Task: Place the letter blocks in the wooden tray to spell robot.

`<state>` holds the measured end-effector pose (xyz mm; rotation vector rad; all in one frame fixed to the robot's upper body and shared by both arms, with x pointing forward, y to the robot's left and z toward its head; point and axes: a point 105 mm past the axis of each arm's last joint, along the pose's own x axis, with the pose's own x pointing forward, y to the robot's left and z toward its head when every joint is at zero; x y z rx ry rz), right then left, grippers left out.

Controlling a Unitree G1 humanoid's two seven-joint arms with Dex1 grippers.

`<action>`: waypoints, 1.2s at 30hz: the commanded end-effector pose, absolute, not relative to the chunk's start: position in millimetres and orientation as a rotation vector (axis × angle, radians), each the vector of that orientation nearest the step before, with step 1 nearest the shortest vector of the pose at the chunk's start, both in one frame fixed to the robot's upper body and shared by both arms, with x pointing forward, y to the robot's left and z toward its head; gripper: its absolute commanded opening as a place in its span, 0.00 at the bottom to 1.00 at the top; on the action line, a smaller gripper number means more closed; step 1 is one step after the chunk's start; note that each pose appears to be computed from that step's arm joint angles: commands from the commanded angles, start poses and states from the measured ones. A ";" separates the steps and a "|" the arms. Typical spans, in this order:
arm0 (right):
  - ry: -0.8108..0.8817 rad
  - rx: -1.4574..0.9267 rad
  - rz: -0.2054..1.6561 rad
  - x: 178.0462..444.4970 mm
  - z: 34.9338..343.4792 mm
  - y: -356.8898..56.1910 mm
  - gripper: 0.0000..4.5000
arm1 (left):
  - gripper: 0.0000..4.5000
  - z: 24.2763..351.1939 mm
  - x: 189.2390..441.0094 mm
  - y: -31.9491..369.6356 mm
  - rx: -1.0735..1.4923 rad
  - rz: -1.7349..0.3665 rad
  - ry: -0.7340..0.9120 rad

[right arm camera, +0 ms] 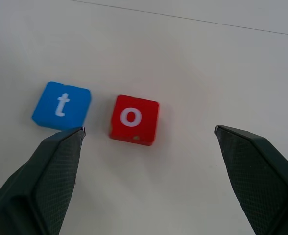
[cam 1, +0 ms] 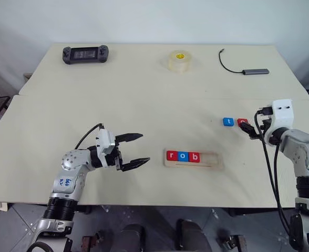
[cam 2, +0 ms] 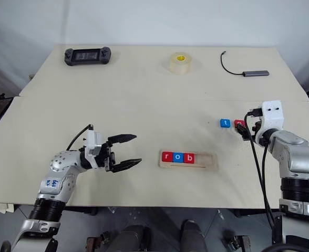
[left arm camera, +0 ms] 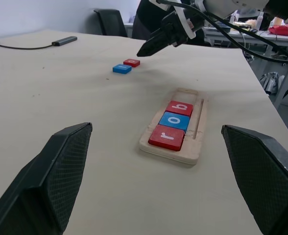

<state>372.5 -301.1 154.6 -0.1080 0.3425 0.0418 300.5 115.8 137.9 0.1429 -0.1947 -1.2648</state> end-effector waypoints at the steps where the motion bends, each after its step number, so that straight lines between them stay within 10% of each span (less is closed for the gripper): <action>1: 0.311 -0.132 0.058 374.2 165.2 -299.3 0.99 | 1.00 150.5 296.3 113.7 0.168 -1.271 -0.251; 21: 0.348 -0.021 -0.167 402.4 143.9 -317.9 0.99 | 1.00 153.8 295.9 112.9 0.173 -1.262 -0.258; 31: 0.357 0.004 -0.122 401.6 134.8 -303.6 0.33 | 1.00 150.3 295.2 116.1 0.172 -1.260 -0.257; 36: 0.323 0.019 -0.142 383.7 151.3 -309.4 0.32 | 1.00 149.8 294.4 115.4 0.166 -1.275 -0.255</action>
